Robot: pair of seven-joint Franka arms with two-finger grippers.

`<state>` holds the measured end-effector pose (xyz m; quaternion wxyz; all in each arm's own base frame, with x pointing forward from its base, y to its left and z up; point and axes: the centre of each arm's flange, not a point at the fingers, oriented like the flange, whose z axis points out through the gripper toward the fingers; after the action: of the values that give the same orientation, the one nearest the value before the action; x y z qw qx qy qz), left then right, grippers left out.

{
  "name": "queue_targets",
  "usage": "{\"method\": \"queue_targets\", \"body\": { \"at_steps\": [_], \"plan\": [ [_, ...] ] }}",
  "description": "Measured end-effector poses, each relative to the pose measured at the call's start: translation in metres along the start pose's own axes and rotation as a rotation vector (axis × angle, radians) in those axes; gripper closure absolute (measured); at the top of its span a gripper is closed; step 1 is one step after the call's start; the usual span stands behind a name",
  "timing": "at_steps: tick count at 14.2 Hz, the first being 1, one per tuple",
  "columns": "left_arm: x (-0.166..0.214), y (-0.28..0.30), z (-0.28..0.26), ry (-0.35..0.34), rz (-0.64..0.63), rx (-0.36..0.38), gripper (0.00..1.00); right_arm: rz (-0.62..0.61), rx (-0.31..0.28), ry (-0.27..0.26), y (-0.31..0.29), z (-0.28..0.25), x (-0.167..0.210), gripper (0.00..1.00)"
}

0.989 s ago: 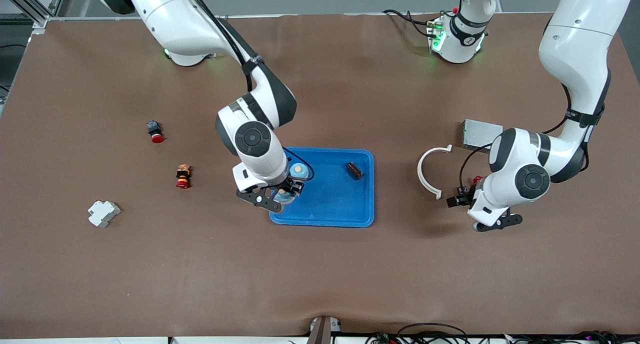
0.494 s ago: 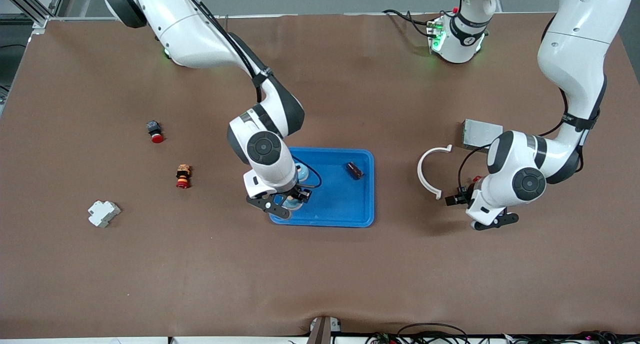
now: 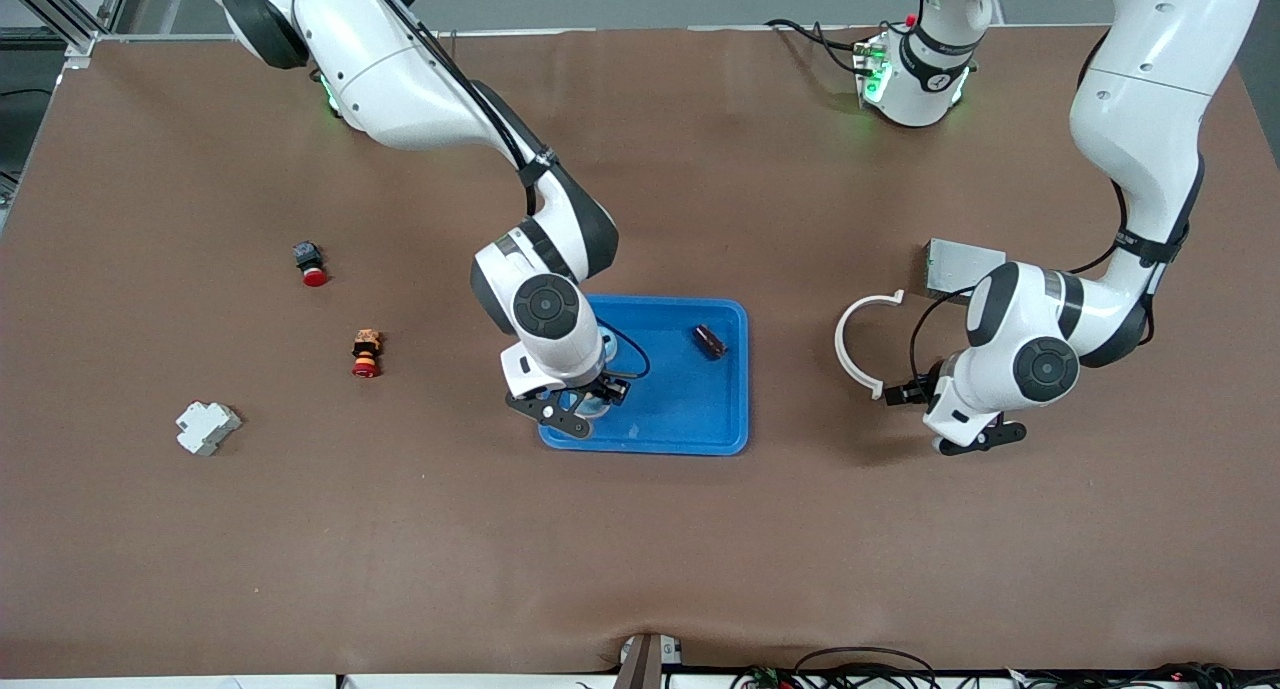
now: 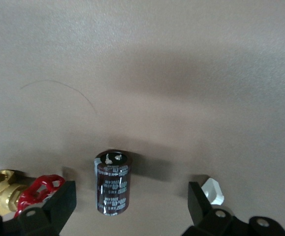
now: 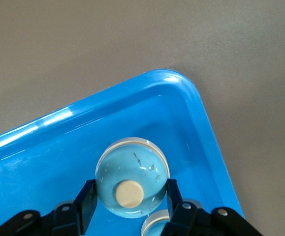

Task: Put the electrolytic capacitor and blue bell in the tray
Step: 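Grasp the second bell with the right gripper while the left gripper grasps the capacitor, then place the second bell in the tray while the left gripper carries the capacitor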

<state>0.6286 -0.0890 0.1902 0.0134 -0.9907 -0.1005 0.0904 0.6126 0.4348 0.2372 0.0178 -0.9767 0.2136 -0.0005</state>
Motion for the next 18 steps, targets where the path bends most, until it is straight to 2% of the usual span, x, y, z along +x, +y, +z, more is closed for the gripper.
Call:
{"method": "queue_targets", "body": {
  "at_steps": [9, 12, 15, 16, 18],
  "plan": [
    [-0.001, -0.002, 0.007, -0.013, -0.002, 0.001, 0.0, -0.009, -0.008, 0.016, 0.002, 0.022, 0.002, 0.38],
    [-0.001, -0.002, 0.007, -0.013, -0.002, 0.002, 0.04, -0.01, -0.01, 0.014, 0.002, 0.03, 0.001, 0.38],
    [-0.001, -0.002, 0.007, -0.014, -0.002, 0.002, 0.32, -0.018, -0.017, 0.019, 0.002, 0.034, 0.0, 0.38],
    [-0.001, -0.002, 0.007, -0.014, -0.005, 0.002, 0.32, -0.019, -0.018, 0.019, 0.002, 0.035, -0.001, 0.38],
    [-0.001, -0.002, 0.008, -0.014, -0.028, 0.002, 0.48, -0.019, -0.018, 0.02, 0.002, 0.035, -0.001, 0.38]
  ]
}}
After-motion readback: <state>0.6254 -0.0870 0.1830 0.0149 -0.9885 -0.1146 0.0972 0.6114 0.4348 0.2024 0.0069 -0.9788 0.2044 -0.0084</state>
